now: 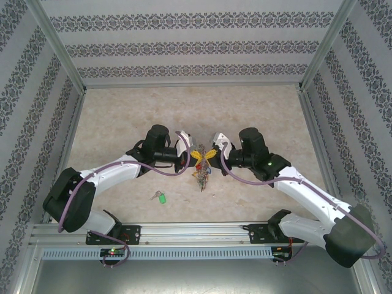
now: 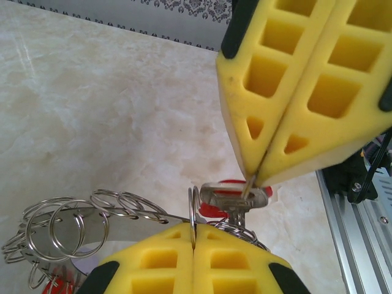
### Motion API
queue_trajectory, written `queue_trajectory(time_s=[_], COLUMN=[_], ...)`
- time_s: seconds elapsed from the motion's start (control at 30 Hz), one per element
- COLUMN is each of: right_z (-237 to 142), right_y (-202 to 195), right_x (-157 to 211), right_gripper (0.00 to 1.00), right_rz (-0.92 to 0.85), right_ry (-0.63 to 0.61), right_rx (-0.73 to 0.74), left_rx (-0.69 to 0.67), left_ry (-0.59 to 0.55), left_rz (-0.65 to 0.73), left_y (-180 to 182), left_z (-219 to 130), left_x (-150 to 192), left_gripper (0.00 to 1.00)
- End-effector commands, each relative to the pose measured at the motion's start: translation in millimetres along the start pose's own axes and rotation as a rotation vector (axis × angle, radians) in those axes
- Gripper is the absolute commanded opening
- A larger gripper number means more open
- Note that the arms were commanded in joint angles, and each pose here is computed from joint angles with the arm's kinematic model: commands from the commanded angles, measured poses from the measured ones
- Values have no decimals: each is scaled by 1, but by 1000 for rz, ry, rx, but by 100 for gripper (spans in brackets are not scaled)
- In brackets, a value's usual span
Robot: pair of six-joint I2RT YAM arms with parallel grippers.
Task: Put the keys on the keyring
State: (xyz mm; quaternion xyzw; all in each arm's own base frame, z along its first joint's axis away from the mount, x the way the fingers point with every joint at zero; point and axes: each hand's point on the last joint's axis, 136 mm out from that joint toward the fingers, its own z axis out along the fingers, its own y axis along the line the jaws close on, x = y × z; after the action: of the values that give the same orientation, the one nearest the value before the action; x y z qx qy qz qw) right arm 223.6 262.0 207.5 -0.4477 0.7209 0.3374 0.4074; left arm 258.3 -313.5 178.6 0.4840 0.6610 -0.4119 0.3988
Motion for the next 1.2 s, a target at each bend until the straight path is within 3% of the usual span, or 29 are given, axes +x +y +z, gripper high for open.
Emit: queue_trajectory(time_s=[0.0,1.17], right_z=[1,3], right_y=[0,-43], right_x=[-20,-2], right_gripper=[0,0], right_rz=[-58,33], right_ry=[-41,60], right_rx=[15,290], left_rx=[36,10], left_ry=[-63,-63], left_rz=[59,87], left_y=[-7,-4], left_z=[2,2], left_x=[-28,-28], left_gripper=[0,0])
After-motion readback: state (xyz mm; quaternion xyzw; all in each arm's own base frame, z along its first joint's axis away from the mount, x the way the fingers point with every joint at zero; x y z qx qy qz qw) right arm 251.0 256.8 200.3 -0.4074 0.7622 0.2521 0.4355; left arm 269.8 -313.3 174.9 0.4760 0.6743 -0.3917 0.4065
